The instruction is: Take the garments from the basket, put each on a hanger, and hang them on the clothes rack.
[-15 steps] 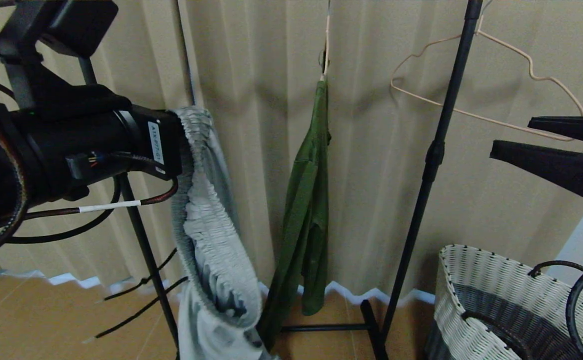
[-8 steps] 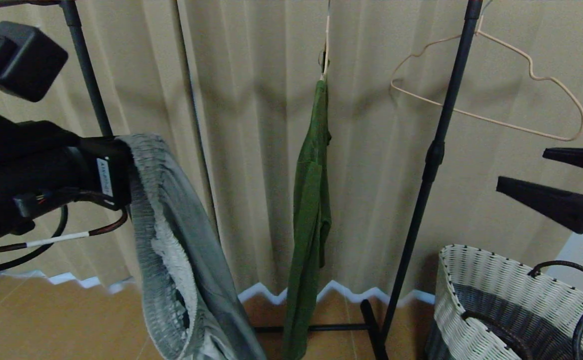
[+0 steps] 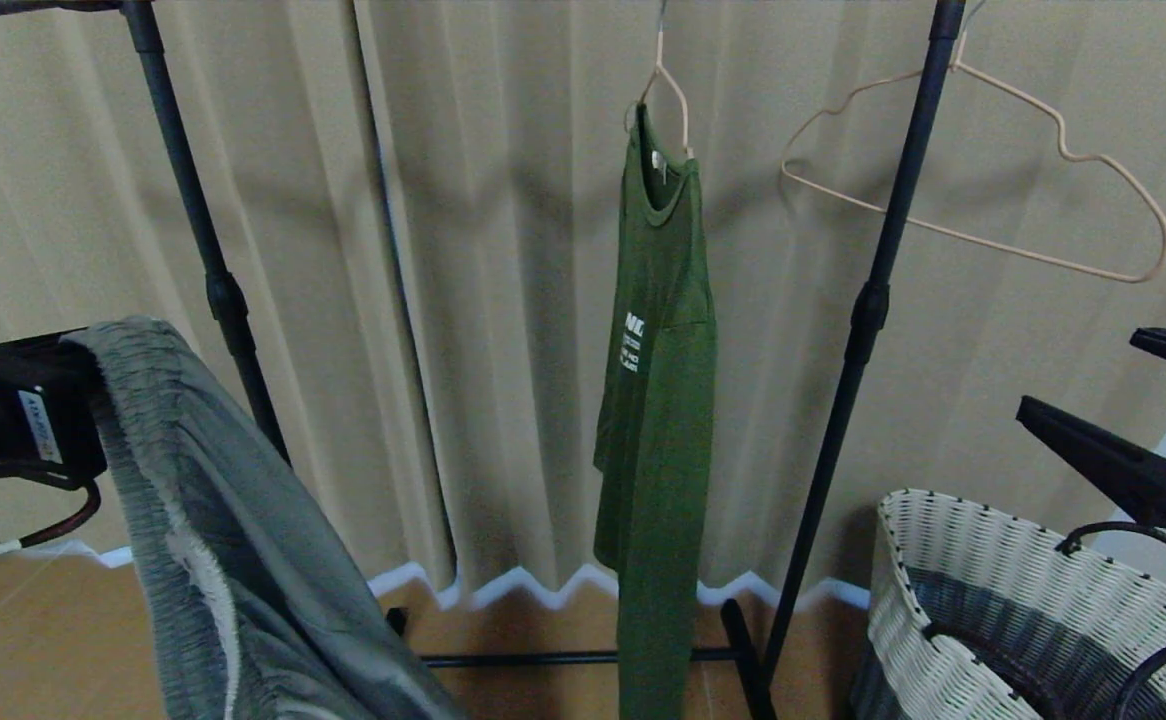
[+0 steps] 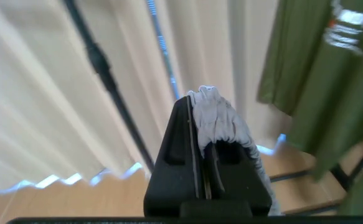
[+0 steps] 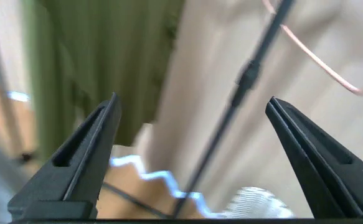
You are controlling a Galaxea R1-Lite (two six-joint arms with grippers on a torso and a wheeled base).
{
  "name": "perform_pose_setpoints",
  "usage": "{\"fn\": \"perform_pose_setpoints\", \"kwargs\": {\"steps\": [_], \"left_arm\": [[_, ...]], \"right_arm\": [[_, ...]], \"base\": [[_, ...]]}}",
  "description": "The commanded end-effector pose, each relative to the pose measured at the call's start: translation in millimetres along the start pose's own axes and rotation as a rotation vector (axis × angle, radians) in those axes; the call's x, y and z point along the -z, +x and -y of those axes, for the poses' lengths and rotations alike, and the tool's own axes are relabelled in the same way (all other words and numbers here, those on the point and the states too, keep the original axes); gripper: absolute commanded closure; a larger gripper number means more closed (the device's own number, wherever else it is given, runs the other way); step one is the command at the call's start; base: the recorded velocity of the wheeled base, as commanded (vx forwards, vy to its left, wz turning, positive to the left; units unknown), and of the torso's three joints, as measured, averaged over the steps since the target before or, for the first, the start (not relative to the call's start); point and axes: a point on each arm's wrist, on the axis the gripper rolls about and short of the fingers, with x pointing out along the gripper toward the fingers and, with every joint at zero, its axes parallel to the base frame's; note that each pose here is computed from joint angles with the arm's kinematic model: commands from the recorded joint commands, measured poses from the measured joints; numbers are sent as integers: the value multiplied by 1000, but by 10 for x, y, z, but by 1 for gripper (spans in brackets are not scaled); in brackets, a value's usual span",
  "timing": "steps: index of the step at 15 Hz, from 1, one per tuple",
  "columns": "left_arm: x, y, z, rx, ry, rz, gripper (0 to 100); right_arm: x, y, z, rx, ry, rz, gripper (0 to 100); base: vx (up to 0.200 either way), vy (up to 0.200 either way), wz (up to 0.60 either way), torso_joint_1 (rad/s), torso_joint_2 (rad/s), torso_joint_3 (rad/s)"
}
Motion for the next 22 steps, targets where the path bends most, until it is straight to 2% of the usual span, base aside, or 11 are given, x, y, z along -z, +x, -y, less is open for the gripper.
{"fn": "perform_pose_setpoints", "kwargs": {"steps": [1,4,9,11,14,17,22], "left_arm": [[13,-7,-42,-7,-7,2,100],[39,-10,-65,67,-10,11,100],[67,-54,-66,68,-7,16,100],[64,-86,-72,66,11,26,100],[47,-140,-82,65,31,44,100],[44,-149,-87,61,32,44,100],[37,-146,-88,61,34,46,100]], "right_arm": [[77,-24,37,34,-5,-23,0],[45,-102,40,47,-5,5,0],[25,-177,39,54,-9,24,0],[-14,-187,47,62,-12,36,0],[50,-228,43,73,-14,7,0],[105,-289,46,93,-45,6,0],[236,-444,-14,94,-46,2,0]], "base": [[0,0,0,0,0,0],[0,0,0,0,0,0],[0,0,0,0,0,0],[0,0,0,0,0,0],[0,0,0,0,0,0],[0,0,0,0,0,0],[0,0,0,0,0,0]]}}
